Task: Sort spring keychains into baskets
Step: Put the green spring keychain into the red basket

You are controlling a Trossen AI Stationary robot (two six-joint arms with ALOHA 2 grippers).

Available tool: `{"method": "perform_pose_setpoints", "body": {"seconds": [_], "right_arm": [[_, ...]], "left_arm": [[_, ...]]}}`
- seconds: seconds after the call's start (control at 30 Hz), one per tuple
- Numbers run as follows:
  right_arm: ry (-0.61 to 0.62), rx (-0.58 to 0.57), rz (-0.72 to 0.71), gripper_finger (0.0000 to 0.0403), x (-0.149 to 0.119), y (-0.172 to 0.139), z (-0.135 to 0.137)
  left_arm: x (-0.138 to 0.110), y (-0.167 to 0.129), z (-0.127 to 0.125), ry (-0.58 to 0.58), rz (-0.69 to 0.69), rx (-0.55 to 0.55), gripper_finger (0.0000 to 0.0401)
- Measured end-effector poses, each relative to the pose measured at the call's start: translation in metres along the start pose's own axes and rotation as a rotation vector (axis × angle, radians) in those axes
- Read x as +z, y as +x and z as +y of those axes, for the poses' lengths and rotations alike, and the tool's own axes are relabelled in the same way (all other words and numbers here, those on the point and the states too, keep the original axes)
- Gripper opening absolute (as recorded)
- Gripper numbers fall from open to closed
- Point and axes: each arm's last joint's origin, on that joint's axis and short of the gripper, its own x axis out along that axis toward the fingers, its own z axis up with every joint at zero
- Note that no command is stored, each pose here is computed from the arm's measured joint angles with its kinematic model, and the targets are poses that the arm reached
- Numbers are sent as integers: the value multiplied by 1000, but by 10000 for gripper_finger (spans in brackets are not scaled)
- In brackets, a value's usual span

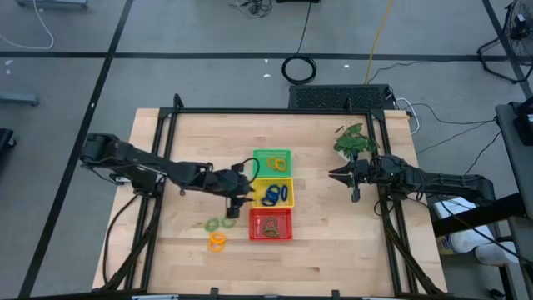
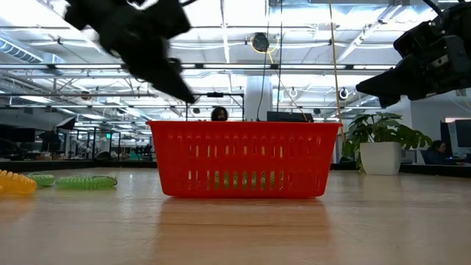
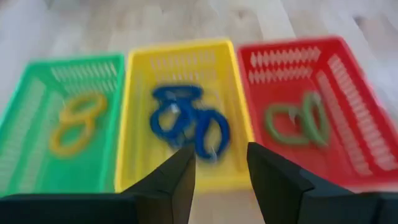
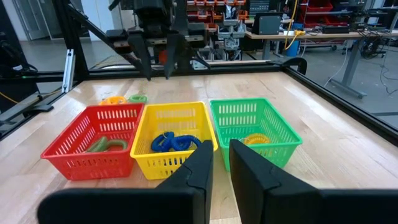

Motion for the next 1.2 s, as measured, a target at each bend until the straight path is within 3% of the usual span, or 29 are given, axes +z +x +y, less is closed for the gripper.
{"method": "perform_pose_setpoints", "body": {"seconds": [0.2, 0.4, 0.57, 0.77, 1.2], "right_arm": [[0, 0, 0, 39, 0, 0, 0], [0, 0, 0, 39, 0, 0, 0], [0, 0, 0, 38, 0, 0, 0], [0, 0, 0, 39, 0, 0, 0], [0, 0, 0, 38, 0, 0, 0]], "left_arm": [[-10, -38, -11, -75, 141, -32, 154], [-21, -48, -25, -174, 256, -34, 154], [-37, -39, -43, -165, 396, -39, 154], [-48, -16, -60, -139, 452, -42, 154], [-75, 24, -66, -114, 595, 8, 154]]}}
